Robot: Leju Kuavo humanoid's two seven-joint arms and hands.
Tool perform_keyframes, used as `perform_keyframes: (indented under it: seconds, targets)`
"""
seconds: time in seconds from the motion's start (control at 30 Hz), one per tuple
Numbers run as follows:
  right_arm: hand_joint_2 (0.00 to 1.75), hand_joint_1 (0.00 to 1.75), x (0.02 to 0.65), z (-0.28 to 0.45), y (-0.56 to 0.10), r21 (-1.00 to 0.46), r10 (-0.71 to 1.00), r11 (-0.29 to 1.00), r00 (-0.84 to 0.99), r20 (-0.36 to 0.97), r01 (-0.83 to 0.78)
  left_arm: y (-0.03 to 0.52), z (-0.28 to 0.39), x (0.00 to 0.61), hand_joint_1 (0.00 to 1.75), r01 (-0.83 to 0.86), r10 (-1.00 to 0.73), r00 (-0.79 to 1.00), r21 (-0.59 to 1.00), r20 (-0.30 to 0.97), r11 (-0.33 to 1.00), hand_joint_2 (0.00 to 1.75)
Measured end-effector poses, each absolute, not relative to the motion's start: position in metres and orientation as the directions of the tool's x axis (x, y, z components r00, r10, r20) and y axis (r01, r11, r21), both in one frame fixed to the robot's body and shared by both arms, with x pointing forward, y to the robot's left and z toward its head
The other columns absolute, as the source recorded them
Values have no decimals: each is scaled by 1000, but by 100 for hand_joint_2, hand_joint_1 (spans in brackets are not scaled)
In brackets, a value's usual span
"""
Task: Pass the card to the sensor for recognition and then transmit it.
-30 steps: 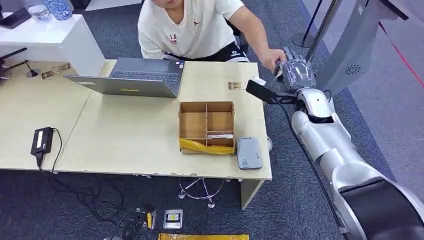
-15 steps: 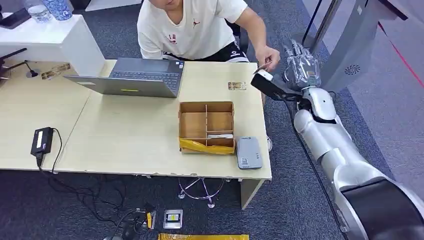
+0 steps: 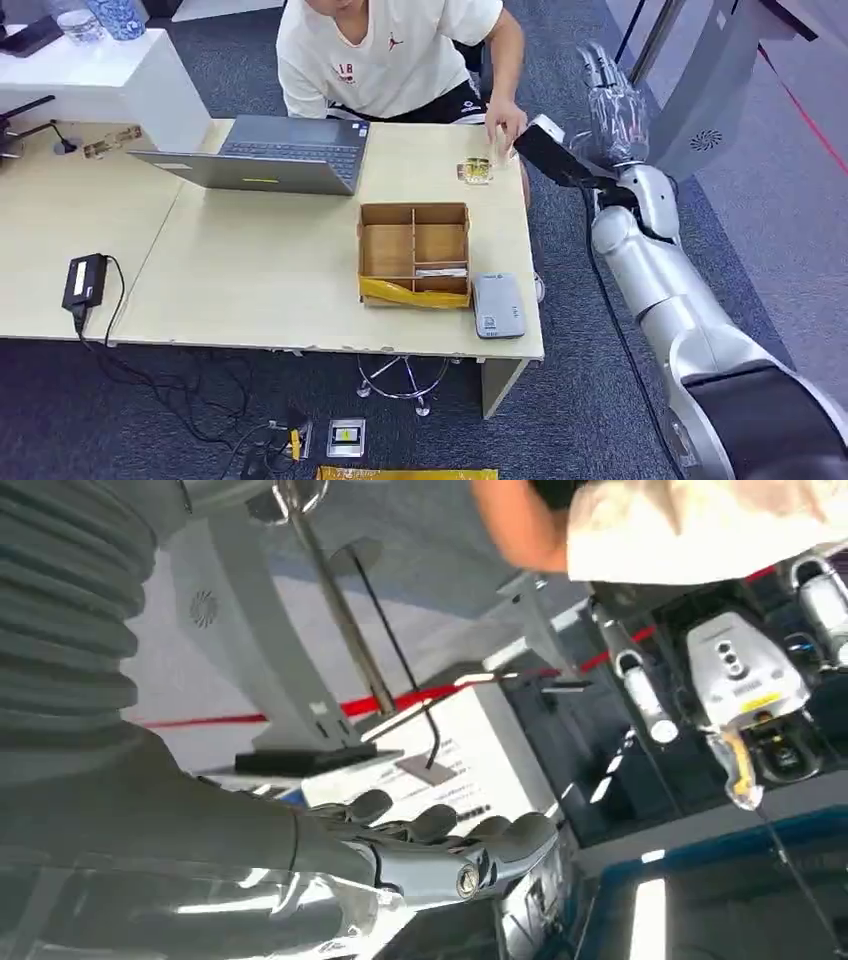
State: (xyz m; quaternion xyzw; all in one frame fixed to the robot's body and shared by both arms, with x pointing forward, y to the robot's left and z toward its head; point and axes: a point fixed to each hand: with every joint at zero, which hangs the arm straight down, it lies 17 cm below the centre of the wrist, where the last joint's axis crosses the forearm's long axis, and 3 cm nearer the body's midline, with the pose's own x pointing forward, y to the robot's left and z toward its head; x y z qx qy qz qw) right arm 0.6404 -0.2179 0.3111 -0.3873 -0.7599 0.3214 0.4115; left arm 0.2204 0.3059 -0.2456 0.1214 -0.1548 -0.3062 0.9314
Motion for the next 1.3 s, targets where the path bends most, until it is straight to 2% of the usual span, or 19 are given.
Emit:
perform_keyframes:
  seconds: [0.4, 0.53, 0.63, 0.8, 0.93, 1.3]
  targets:
    - [175, 0, 605, 290, -181, -792, 804, 555, -409, 432, 254, 318, -250, 208, 0, 523, -605, 769, 342, 207, 781, 175]
    - [175, 0, 593, 271, -158, -783, 737, 615, -420, 530, 90, 317, -251, 205, 0, 515, -599, 769, 337, 225, 788, 175]
    - [175, 0, 574, 246, -130, -765, 670, 630, -406, 622, -132, 317, -253, 200, 0, 515, -599, 766, 333, 235, 790, 175]
    - [175, 0, 535, 244, -101, -751, 615, 606, -445, 651, -261, 320, -254, 195, 0, 513, -596, 770, 333, 229, 791, 175]
    - [175, 0, 502, 231, -79, -761, 589, 527, -484, 647, -377, 325, -252, 200, 0, 482, -586, 776, 380, 235, 790, 175]
    - [175, 0, 453, 201, -46, -815, 601, 371, -554, 577, -446, 319, -251, 205, 0, 491, -603, 763, 400, 231, 774, 175]
